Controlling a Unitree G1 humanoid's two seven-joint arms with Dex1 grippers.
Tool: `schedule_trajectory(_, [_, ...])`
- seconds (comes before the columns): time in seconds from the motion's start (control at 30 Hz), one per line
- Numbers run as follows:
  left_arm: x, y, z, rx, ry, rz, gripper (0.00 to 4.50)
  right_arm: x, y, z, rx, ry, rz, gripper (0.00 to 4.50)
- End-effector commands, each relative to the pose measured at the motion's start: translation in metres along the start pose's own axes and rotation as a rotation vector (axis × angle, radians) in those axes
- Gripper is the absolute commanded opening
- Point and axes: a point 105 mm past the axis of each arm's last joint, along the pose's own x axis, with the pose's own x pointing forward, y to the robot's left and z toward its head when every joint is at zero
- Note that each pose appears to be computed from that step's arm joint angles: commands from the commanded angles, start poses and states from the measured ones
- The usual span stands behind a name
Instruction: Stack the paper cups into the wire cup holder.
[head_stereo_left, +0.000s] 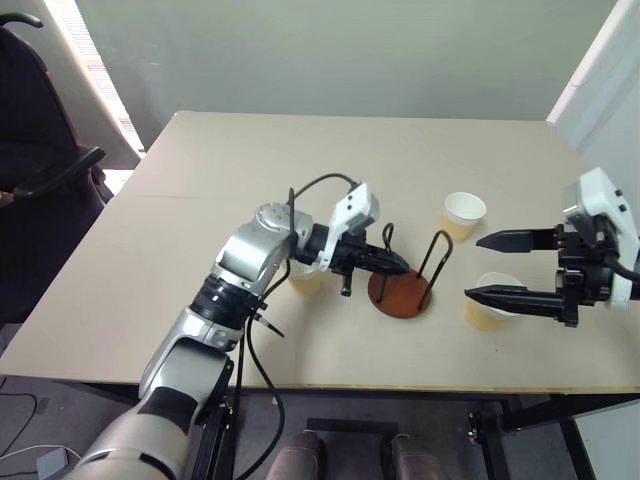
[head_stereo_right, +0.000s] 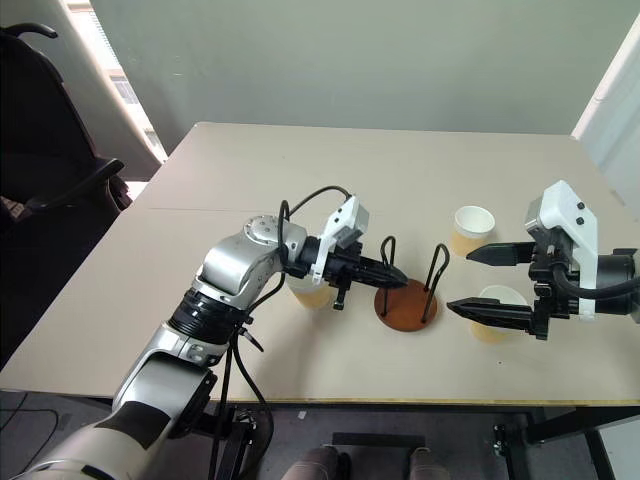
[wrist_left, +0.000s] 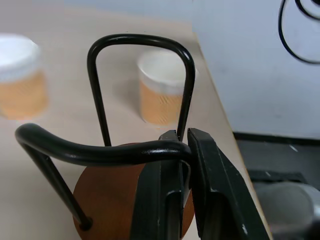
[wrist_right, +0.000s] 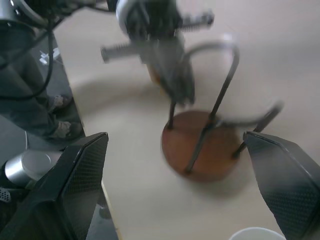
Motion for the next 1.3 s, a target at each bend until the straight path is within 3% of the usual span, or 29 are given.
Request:
schedule_trajectory(0.03, [0.001,-0.005,0.009,0.072,0.001,-0.018,0.03,-0.007,0.002,0.008,-0.036,-0.013,-0.034,4.5])
schedule_trajectory(0.4, [0.011,-0.01,-0.027,0.057,0.081,-0.008,0.03,-0.005,0.003,0.008,-0.044,-0.012,-0.026,4.5])
schedule_trajectory(0.83, [0.0,-0.015,-0.039,0.151,0.198,0.038,4.48,0.006,-0.004,0.011,-0.074,-0.019,0.008,4.5])
schedule_trajectory(1.3, [-0.039,-0.01,-0.008,0.31,0.265,0.173,4.48,0.015,-0.023,0.016,-0.134,-0.01,-0.012,4.5])
